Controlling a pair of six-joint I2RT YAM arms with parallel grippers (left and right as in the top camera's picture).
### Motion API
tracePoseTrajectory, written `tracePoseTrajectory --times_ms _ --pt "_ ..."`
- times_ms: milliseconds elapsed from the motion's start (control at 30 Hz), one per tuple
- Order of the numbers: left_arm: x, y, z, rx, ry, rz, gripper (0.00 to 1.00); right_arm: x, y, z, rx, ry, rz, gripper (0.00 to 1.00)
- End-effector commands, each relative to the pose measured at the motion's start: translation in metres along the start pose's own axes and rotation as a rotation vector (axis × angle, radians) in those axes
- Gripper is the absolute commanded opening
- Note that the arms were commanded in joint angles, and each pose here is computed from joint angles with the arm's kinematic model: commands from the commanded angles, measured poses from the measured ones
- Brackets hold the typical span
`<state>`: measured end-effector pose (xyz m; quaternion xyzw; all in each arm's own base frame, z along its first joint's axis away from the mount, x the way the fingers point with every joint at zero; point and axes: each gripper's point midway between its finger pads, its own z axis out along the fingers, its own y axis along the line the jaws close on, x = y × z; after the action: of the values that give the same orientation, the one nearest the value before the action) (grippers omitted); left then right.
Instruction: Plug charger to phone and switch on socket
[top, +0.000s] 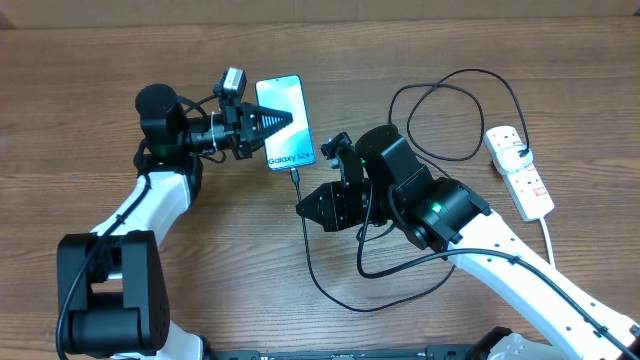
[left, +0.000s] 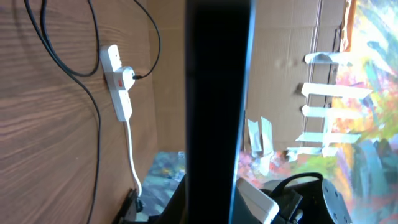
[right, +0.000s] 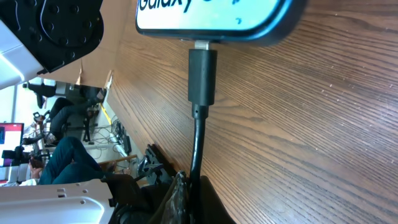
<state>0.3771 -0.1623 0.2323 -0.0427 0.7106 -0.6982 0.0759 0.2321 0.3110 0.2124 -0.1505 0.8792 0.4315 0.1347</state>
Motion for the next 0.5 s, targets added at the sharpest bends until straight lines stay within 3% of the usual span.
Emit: tracePoseTrajectory --times_ms 0,467 --pt "-0.0032 -0.0099 -0.0057 0.009 0.012 0.106 0.04 0.0026 0.0007 0.0003 -0.002 0.011 0.006 0.04" --pt "-0.0125 -0.0089 -0.0062 0.0 -0.042 0.097 0.04 0.0076 0.0066 0.0002 -0.037 0.038 0.008 0.04"
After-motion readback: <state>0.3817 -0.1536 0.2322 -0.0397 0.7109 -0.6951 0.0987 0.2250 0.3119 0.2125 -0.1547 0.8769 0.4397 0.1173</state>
